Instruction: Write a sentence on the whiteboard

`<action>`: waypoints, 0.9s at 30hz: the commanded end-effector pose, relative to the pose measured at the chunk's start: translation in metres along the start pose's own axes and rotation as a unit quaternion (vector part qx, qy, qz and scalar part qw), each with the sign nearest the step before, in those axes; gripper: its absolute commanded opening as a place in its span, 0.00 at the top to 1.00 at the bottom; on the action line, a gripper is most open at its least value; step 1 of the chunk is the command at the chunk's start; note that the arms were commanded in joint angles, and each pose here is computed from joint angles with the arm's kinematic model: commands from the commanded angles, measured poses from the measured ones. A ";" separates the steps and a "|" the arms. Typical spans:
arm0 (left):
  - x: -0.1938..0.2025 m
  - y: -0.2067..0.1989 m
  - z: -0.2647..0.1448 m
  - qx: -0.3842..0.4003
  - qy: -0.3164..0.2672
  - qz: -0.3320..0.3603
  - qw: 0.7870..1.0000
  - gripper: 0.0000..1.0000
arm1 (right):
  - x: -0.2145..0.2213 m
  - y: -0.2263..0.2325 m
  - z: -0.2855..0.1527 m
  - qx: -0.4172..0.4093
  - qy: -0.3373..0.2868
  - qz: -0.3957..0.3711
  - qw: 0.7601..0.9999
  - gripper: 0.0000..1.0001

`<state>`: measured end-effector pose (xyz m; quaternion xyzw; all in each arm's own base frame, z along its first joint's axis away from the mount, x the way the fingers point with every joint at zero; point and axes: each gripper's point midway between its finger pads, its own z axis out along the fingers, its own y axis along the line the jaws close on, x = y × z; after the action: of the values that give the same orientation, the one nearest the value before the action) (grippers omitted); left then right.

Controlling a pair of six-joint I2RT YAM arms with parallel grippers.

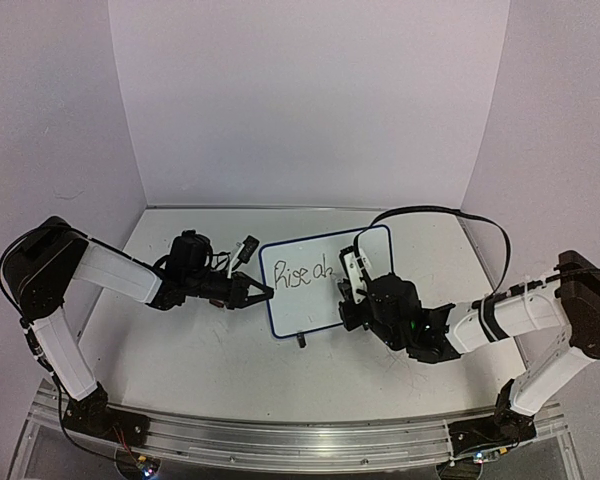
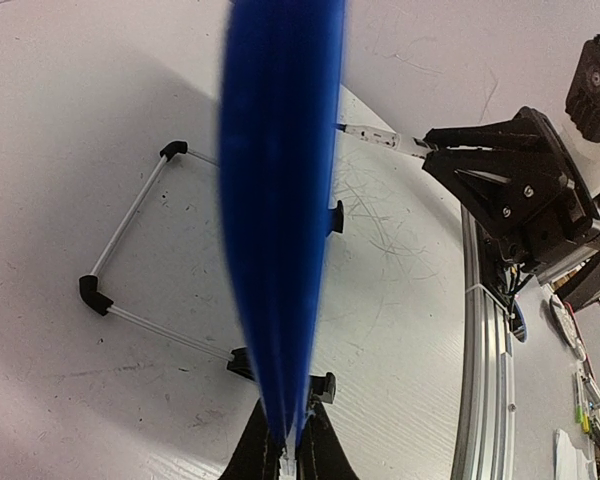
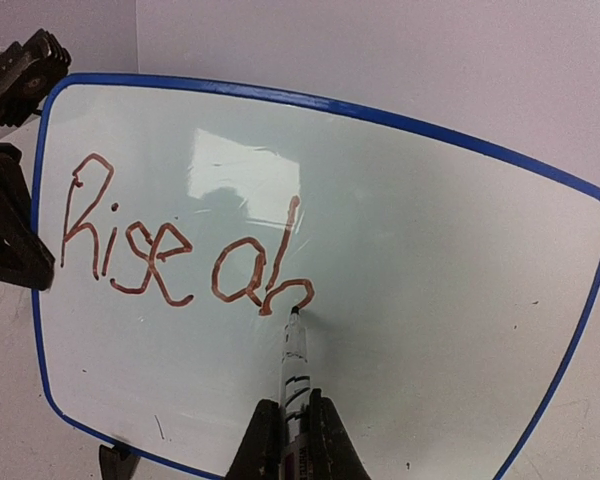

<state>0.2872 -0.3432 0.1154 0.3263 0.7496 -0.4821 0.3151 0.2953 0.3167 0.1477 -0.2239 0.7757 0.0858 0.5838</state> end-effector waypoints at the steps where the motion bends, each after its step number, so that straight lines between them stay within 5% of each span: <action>1: 0.002 0.012 -0.001 -0.037 0.009 0.008 0.999 1.00 | -0.002 0.005 -0.002 -0.010 0.000 0.008 1.000 1.00; 18: 0.001 0.011 -0.003 -0.037 0.007 0.009 0.999 1.00 | -0.012 0.014 0.006 -0.019 -0.012 0.013 1.000 1.00; 25: 0.002 0.013 -0.002 -0.040 0.008 0.008 0.999 1.00 | -0.057 -0.007 -0.046 -0.057 -0.117 0.041 0.991 1.00; 27: 0.001 0.013 -0.001 -0.039 0.009 0.007 0.999 1.00 | -0.051 -0.016 -0.042 -0.049 -0.100 0.018 0.994 1.00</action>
<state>0.2869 -0.3433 0.1155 0.3286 0.7487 -0.4812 0.3161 0.2770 0.3098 0.1653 -0.2331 0.7537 0.1303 0.6005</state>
